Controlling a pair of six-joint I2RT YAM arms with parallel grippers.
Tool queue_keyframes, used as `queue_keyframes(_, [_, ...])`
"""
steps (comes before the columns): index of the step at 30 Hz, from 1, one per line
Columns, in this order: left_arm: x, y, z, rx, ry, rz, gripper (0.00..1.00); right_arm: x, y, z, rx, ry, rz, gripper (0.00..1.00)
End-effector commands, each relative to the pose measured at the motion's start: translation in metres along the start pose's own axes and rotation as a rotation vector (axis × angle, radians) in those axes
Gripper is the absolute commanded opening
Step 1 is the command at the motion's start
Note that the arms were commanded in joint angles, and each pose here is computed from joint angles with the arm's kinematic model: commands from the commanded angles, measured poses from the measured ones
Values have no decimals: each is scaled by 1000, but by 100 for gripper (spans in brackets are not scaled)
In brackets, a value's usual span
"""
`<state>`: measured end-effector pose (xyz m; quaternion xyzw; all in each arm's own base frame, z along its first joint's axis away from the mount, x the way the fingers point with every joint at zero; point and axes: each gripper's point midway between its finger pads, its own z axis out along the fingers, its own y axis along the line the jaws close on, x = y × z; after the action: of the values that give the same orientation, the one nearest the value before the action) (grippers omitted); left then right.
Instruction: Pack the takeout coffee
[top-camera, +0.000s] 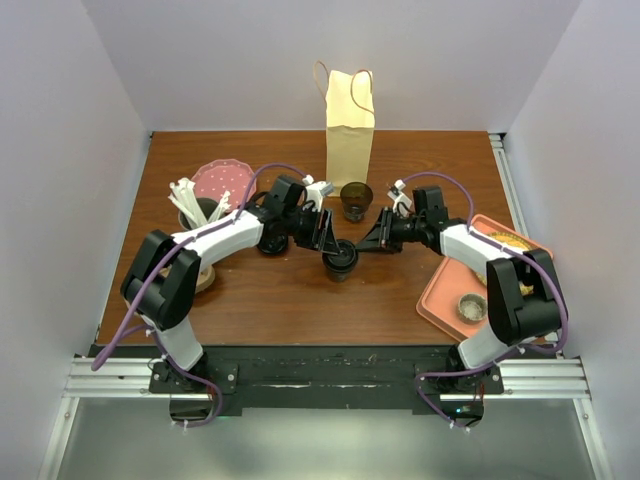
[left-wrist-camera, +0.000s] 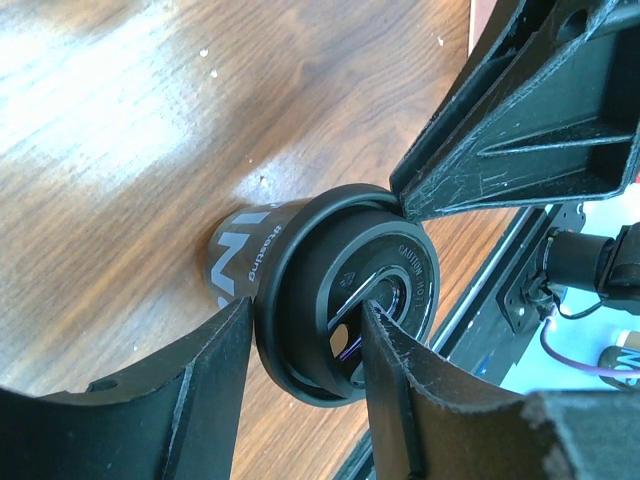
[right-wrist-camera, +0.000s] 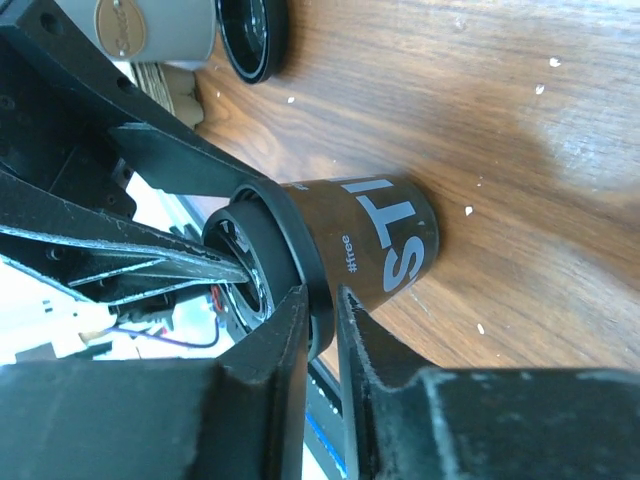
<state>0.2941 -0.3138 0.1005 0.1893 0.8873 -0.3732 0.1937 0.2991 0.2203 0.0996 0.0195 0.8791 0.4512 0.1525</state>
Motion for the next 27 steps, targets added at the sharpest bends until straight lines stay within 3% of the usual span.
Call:
queue_keyframes(1, [65,47,15,-176,179,-49,50,27,-76,0,308,-11,85,15])
queue_keyframes(17, [86,60,12,-232,203,-78,50,27,-67,4,237,-26,75,17])
queue_keyframes(27, [81,40,-2,-197,170,-131,50,-21,11,-29,148,-98,-21,40])
